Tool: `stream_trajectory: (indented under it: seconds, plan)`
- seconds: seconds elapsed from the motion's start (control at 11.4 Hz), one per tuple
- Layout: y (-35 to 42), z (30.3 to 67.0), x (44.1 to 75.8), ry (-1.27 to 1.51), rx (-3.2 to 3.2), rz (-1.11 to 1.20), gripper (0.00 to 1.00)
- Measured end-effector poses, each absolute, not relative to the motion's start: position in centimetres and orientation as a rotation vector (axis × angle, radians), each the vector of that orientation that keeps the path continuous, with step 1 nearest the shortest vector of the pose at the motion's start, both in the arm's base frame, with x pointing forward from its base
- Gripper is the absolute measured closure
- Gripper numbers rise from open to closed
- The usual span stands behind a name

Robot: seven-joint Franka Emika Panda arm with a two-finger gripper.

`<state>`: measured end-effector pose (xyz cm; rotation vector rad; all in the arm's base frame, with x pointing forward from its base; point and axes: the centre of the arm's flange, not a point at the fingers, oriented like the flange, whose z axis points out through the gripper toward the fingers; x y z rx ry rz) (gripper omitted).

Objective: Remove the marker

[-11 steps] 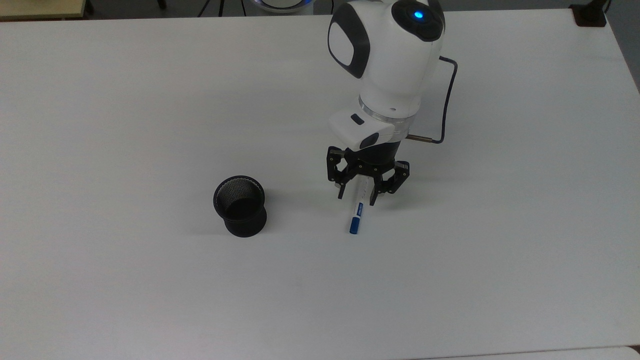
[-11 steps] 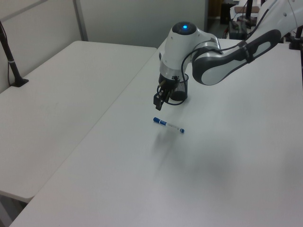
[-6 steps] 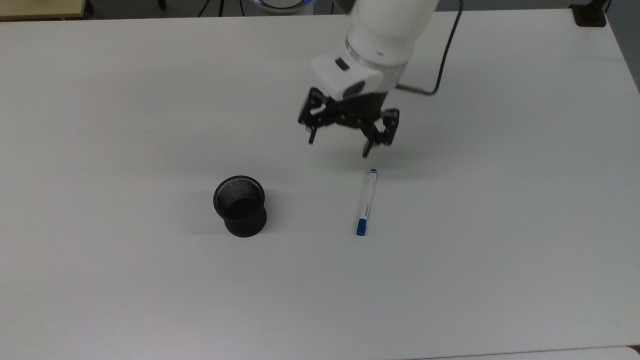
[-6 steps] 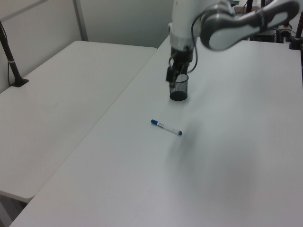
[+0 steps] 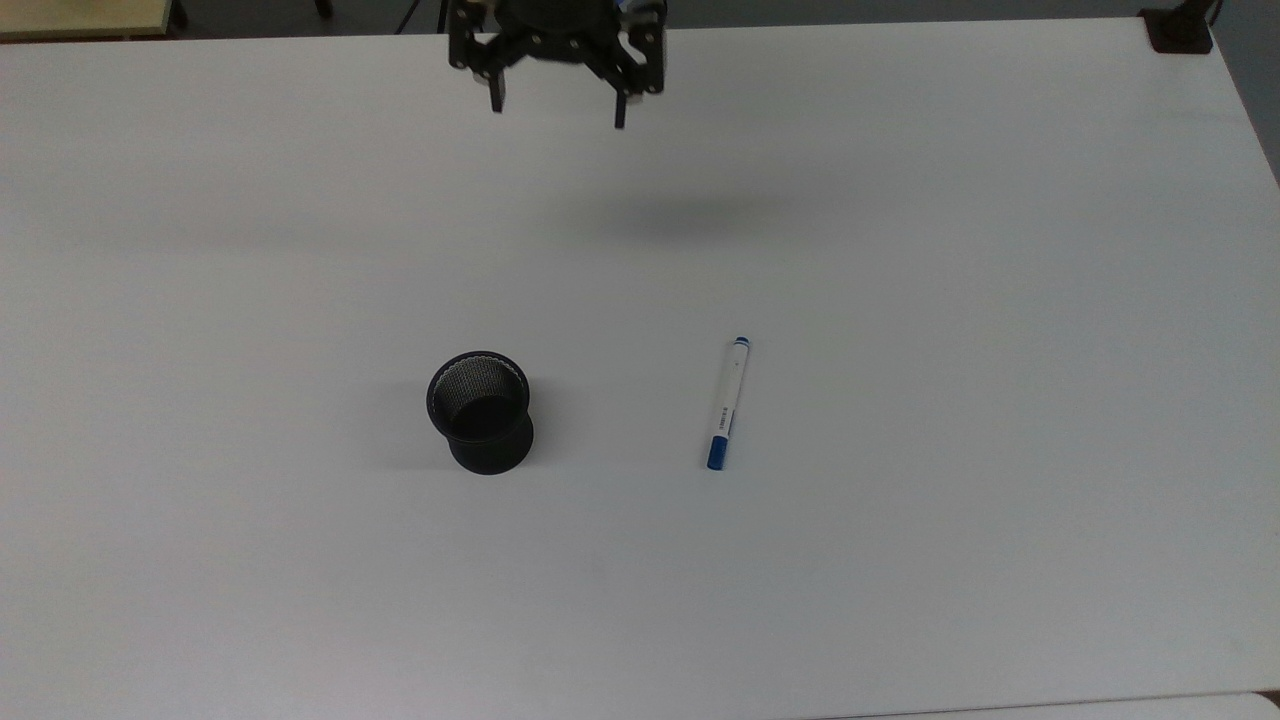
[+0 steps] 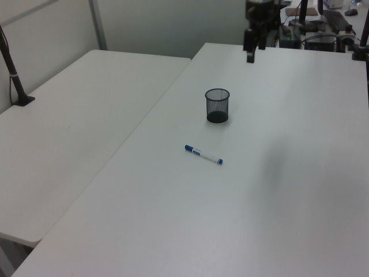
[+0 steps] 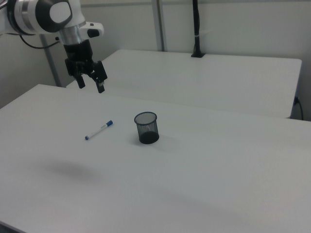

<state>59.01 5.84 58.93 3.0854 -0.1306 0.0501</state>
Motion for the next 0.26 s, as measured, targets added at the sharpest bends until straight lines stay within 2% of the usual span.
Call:
stream_trajectory:
  seconds: [0.26]
  plan:
    - [2.3, 60.9, 56.7, -0.117, 3.134, 0.04, 0.0]
